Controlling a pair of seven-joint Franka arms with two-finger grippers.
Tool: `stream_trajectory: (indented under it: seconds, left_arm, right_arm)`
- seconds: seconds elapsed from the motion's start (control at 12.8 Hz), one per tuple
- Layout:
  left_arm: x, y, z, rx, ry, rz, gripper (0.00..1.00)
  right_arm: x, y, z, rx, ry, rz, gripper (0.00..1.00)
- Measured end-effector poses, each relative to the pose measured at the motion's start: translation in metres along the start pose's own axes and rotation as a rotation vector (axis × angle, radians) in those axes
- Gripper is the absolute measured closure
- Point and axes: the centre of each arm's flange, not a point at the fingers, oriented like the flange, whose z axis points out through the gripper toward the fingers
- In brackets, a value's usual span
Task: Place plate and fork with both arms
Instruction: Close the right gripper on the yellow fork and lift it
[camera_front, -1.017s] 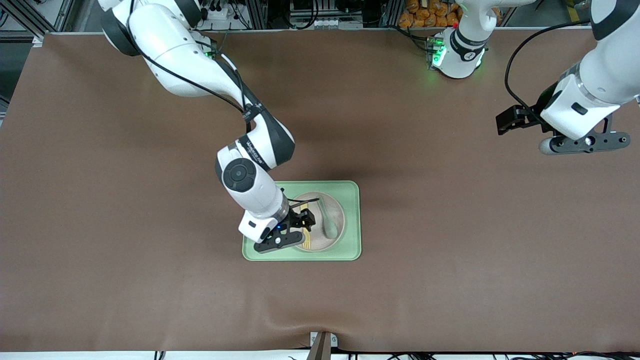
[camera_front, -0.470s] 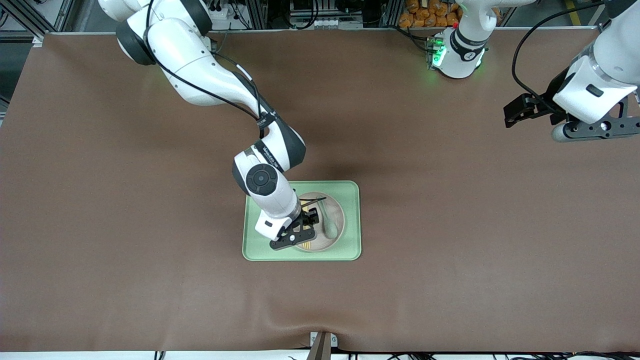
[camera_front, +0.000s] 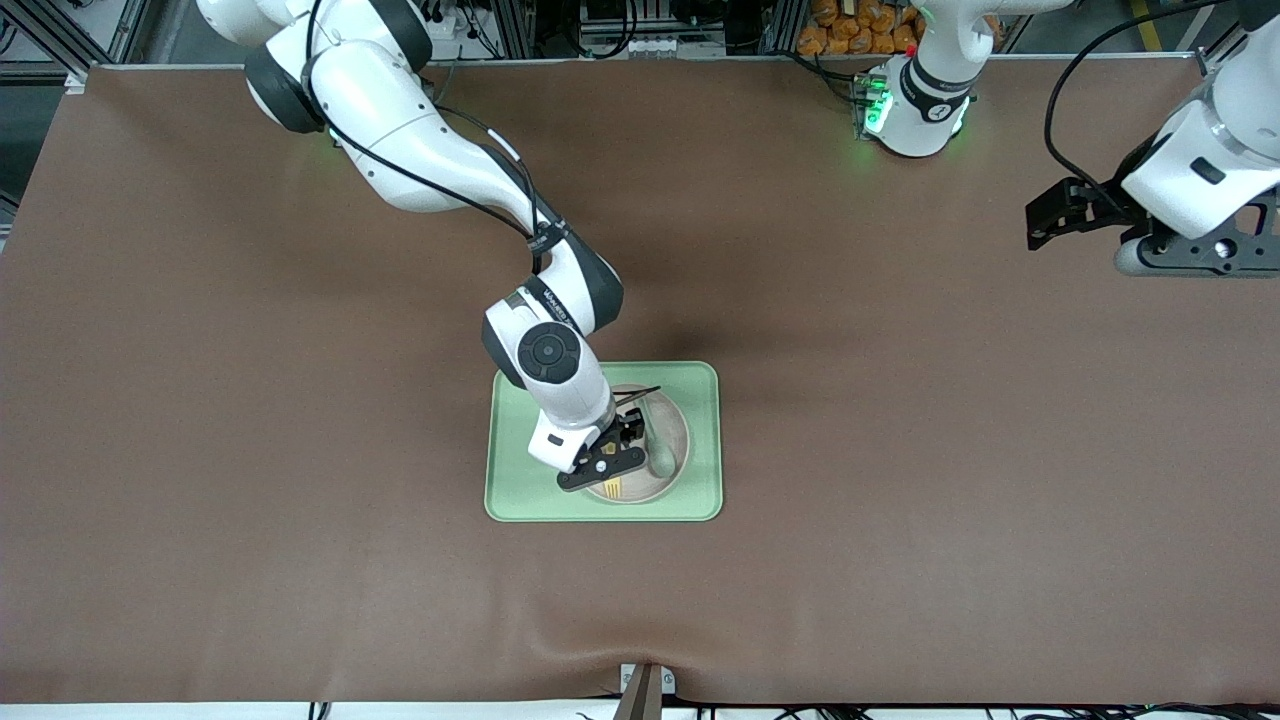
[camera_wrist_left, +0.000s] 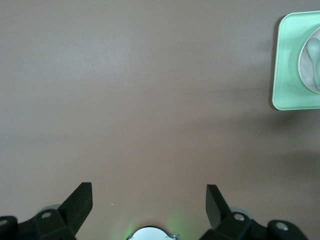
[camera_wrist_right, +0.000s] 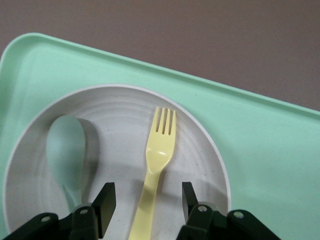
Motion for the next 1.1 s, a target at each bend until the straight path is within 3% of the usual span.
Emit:
stream_trajectory:
  seconds: [0.94, 1.02, 1.1]
  left_arm:
    - [-0.011, -0.006, -0.02, 0.0, 0.041, 0.036, 0.0]
    - [-0.011, -0.007, -0.02, 0.0, 0.041, 0.034, 0.0]
    - [-0.011, -0.007, -0.02, 0.0, 0.041, 0.034, 0.0]
  right_arm:
    - [-0.01, -0.011, 0.02, -0.016, -0.021, -0.005, 0.5]
    - [-0.01, -0.011, 0.02, -0.023, -0.019, -0.011, 0.57]
    - [-0.01, -0.01, 0.02, -0.03, -0.017, -0.017, 0.57]
